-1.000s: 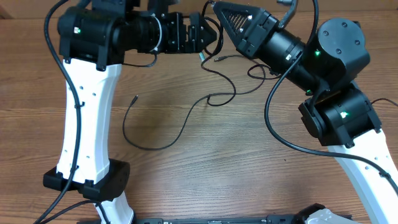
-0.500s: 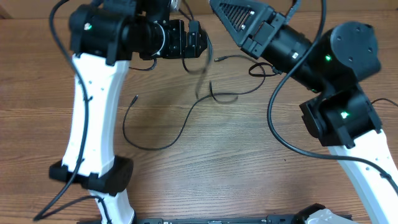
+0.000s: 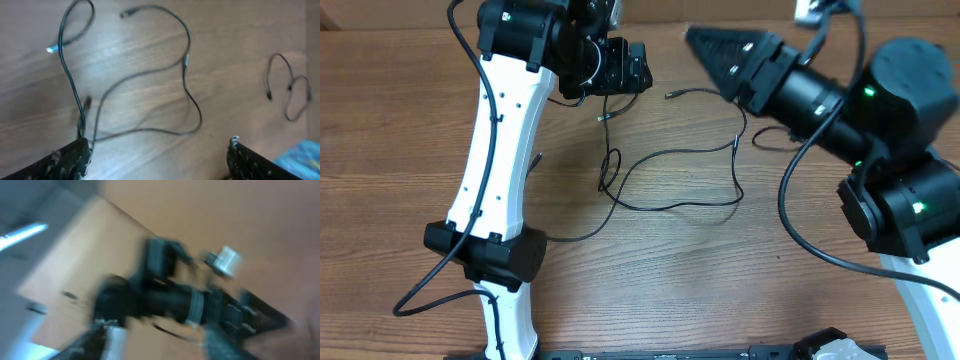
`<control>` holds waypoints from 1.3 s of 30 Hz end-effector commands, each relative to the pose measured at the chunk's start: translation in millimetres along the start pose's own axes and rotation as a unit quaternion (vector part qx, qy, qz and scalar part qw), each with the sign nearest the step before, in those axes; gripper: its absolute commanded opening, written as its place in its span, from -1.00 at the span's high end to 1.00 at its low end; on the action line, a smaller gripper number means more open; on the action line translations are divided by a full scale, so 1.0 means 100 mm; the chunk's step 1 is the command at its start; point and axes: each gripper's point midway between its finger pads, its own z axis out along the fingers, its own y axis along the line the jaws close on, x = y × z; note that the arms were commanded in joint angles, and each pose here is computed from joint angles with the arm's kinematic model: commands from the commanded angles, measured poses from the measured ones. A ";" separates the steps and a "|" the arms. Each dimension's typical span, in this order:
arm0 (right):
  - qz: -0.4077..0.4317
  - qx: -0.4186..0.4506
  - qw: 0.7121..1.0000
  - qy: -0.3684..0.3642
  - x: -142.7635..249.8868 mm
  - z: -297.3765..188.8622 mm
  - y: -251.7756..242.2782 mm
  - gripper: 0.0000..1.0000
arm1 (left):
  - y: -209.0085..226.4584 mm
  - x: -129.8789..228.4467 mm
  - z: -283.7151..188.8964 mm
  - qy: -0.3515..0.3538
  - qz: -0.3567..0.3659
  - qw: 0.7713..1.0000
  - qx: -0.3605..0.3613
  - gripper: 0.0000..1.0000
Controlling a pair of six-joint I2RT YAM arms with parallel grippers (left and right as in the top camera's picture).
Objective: Untangle cables
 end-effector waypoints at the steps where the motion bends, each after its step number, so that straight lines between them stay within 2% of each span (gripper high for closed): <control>1: -0.041 0.050 0.998 0.023 0.09 0.05 -0.27 -0.50 | -0.18 0.13 -0.24 -0.002 0.023 0.999 0.035 -0.75; 5: -0.020 0.110 0.991 0.080 0.34 0.11 -0.65 -0.50 | -0.02 0.17 -0.31 0.003 0.006 1.000 0.010 -0.70; 12: -0.003 0.162 0.978 0.135 0.57 0.22 -1.05 -0.40 | 0.41 -0.09 -0.59 -0.055 -0.067 0.996 -0.007 -0.69; 16: 0.003 0.191 0.968 0.162 0.70 0.34 -1.32 -0.45 | 0.64 -0.19 -0.86 -0.083 -0.105 0.990 0.032 -0.69; 19: 0.020 0.212 0.956 0.200 0.94 0.50 -1.58 -0.47 | 0.61 -0.18 -1.12 -0.097 -0.083 0.986 0.110 -0.68; 21: 0.032 0.226 0.947 0.227 1.12 0.61 -1.76 -0.47 | 0.66 -0.14 -1.25 -0.103 -0.083 0.983 0.128 -0.68; 24: 0.048 0.248 0.929 0.269 1.42 0.82 -2.05 -0.43 | 0.74 -0.09 -1.39 -0.117 -0.081 0.982 0.121 -0.68; 29: 0.075 0.282 0.898 0.329 1.92 1.10 -2.52 -0.28 | 0.62 -0.01 -1.59 -0.139 -0.062 0.981 0.118 -0.72; 33: 0.098 0.293 0.888 0.340 2.15 1.27 -2.71 -0.23 | 0.54 0.05 -1.69 -0.152 -0.052 0.980 0.118 -0.75; 35: 0.103 0.288 0.893 0.332 2.16 1.35 -2.71 -0.25 | 0.51 0.07 -1.74 -0.157 -0.048 0.979 0.117 -0.76; 37: 0.110 0.284 0.898 0.318 2.13 1.42 -2.68 -0.43 | 0.49 0.09 -1.77 -0.161 -0.045 0.979 0.117 -0.77; 39: 0.120 0.284 0.901 0.305 2.11 1.47 -2.66 -0.49 | 0.47 0.10 -1.79 -0.163 -0.043 0.979 0.117 -0.78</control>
